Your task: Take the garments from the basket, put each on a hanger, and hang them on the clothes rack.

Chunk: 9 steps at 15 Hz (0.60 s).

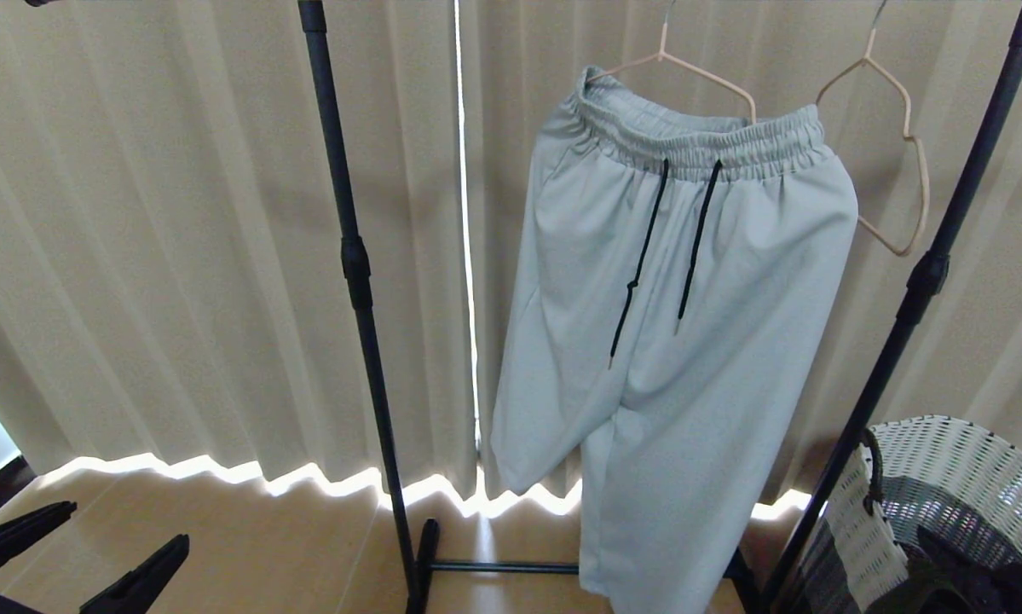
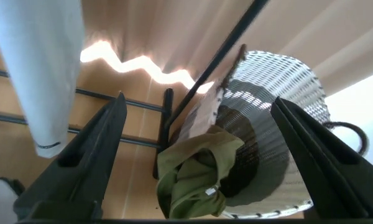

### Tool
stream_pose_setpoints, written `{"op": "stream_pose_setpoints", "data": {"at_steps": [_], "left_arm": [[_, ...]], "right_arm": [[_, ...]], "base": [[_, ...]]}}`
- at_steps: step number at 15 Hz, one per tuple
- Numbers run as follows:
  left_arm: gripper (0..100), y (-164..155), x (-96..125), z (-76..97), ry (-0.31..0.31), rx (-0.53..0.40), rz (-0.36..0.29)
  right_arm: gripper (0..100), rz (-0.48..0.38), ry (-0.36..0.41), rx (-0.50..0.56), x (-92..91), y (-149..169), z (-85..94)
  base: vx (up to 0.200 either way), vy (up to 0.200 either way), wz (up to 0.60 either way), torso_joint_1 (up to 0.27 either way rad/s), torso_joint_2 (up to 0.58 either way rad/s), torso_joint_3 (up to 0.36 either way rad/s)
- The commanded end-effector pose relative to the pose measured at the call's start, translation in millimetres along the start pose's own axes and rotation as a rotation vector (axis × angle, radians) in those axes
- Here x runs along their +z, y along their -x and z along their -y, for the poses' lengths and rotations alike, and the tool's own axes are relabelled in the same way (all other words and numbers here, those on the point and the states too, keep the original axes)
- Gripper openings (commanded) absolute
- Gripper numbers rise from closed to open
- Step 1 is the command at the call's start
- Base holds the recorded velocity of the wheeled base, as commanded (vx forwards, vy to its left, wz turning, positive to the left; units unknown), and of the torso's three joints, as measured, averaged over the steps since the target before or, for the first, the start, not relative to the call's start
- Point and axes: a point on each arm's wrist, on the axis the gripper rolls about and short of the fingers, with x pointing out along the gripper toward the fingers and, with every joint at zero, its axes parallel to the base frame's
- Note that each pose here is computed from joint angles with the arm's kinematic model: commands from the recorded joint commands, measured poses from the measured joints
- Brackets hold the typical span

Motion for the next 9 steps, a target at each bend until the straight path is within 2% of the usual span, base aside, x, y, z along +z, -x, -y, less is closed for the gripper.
{"op": "stream_pose_setpoints", "data": {"at_steps": [1, 9], "left_arm": [[100, 0.2, 0.5, -0.2, 0.0, 0.003, 0.004], [100, 0.7, -0.3, 0.0, -0.002, 0.001, 0.004]], "right_arm": [[100, -0.004, 0.001, 0.004, -0.6, -0.6, -0.3], [100, 0.003, -0.001, 0.001, -0.3, 0.3, 0.2]], "base": [[0.0, 0.0, 0.0, 0.0, 0.0, 0.0], [0.0, -0.2, 0.0, 0.002, 0.0, 0.001]]}}
